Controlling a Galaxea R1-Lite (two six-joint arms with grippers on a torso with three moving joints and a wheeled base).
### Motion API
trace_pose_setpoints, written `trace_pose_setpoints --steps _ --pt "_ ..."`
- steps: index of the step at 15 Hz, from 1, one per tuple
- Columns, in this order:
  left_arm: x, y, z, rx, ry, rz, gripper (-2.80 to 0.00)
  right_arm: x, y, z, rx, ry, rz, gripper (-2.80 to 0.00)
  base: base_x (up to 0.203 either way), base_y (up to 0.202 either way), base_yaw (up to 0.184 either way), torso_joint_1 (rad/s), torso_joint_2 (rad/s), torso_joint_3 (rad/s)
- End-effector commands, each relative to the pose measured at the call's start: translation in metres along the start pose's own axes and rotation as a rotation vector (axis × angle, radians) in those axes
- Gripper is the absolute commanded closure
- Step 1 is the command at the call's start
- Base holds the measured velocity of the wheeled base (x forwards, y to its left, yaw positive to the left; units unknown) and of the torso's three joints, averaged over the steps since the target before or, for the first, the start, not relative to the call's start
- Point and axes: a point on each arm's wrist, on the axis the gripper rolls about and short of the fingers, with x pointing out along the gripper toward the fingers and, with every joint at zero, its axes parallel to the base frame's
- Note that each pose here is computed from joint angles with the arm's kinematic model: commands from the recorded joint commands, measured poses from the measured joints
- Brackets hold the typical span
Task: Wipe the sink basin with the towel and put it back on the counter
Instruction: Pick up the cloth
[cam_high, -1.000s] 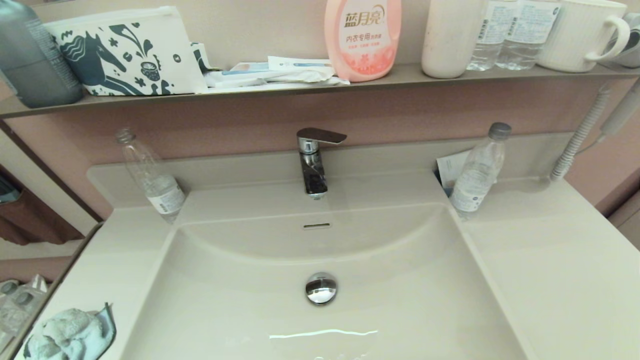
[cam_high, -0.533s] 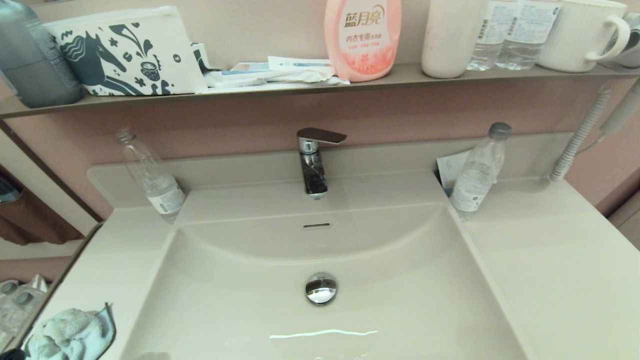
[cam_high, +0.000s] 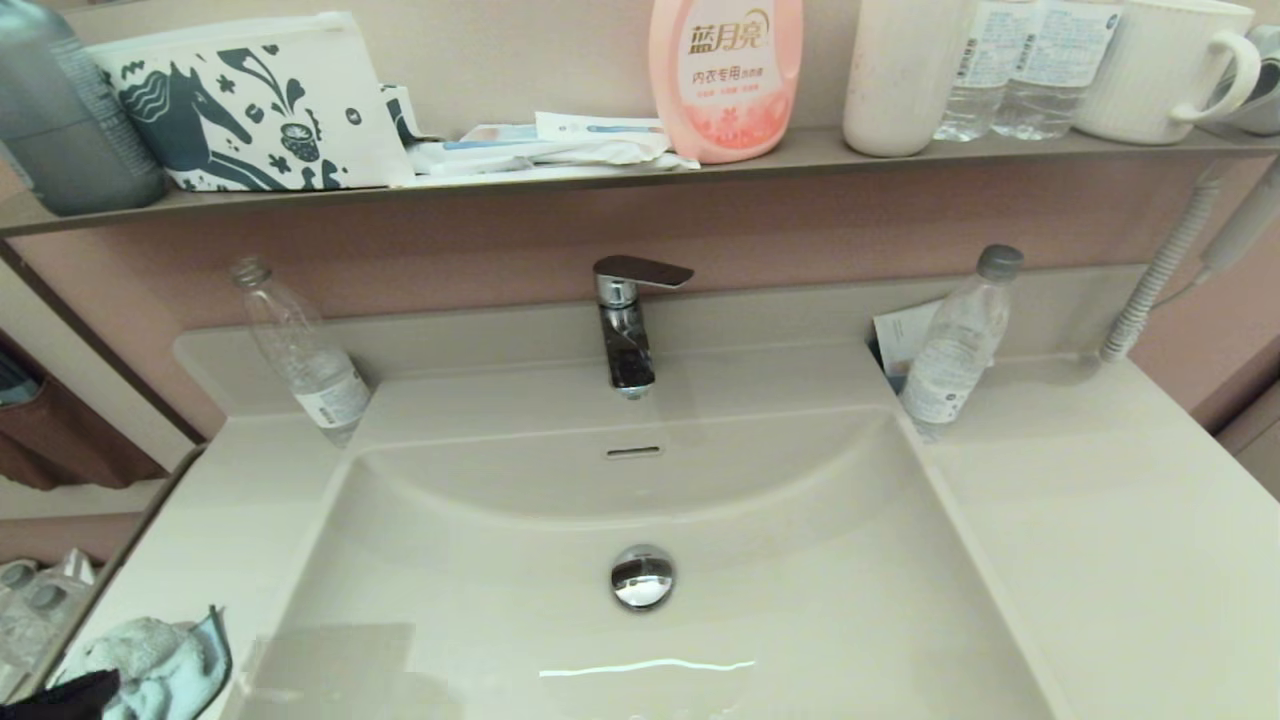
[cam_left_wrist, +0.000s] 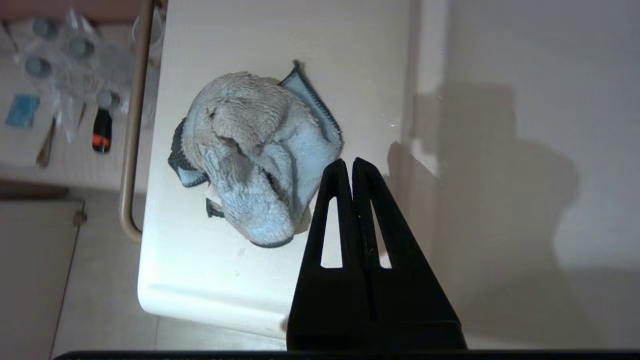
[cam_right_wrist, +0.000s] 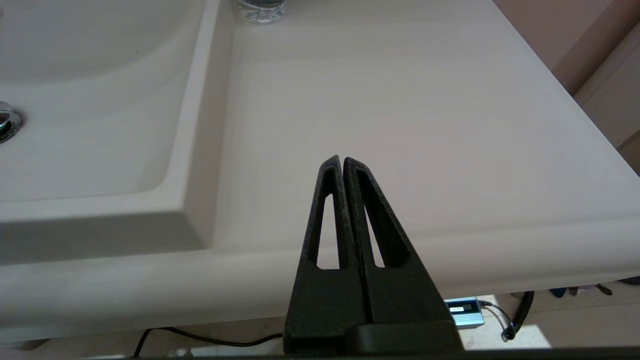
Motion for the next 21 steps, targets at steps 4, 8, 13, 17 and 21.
trace_pose_setpoints --steps 4,8,13,17,21 --pt "0.055 0.013 0.038 -0.088 0.245 0.121 -2.8 0.0 0.0 0.0 -0.001 0.001 0.001 0.0 0.0 0.0 0.0 0.0 0.0 0.0" --pt "0.081 0.03 0.038 -0.156 0.358 0.196 -2.8 0.0 0.0 0.0 -0.001 0.001 0.001 0.0 0.0 0.0 0.0 0.0 0.0 0.0" --pt "0.092 0.047 0.03 -0.242 0.422 0.182 -2.8 0.0 0.0 0.0 -0.001 0.001 0.001 0.0 0.0 0.0 0.0 0.0 0.0 0.0" --pt "0.107 0.055 0.02 -0.246 0.444 0.17 -2.8 0.0 0.0 0.0 -0.001 0.001 0.001 0.0 0.0 0.0 0.0 0.0 0.0 0.0" --pt "0.13 0.065 0.009 -0.265 0.398 0.145 -2.8 0.0 0.0 0.0 -0.001 0.001 0.001 0.0 0.0 0.0 0.0 0.0 0.0 0.0"
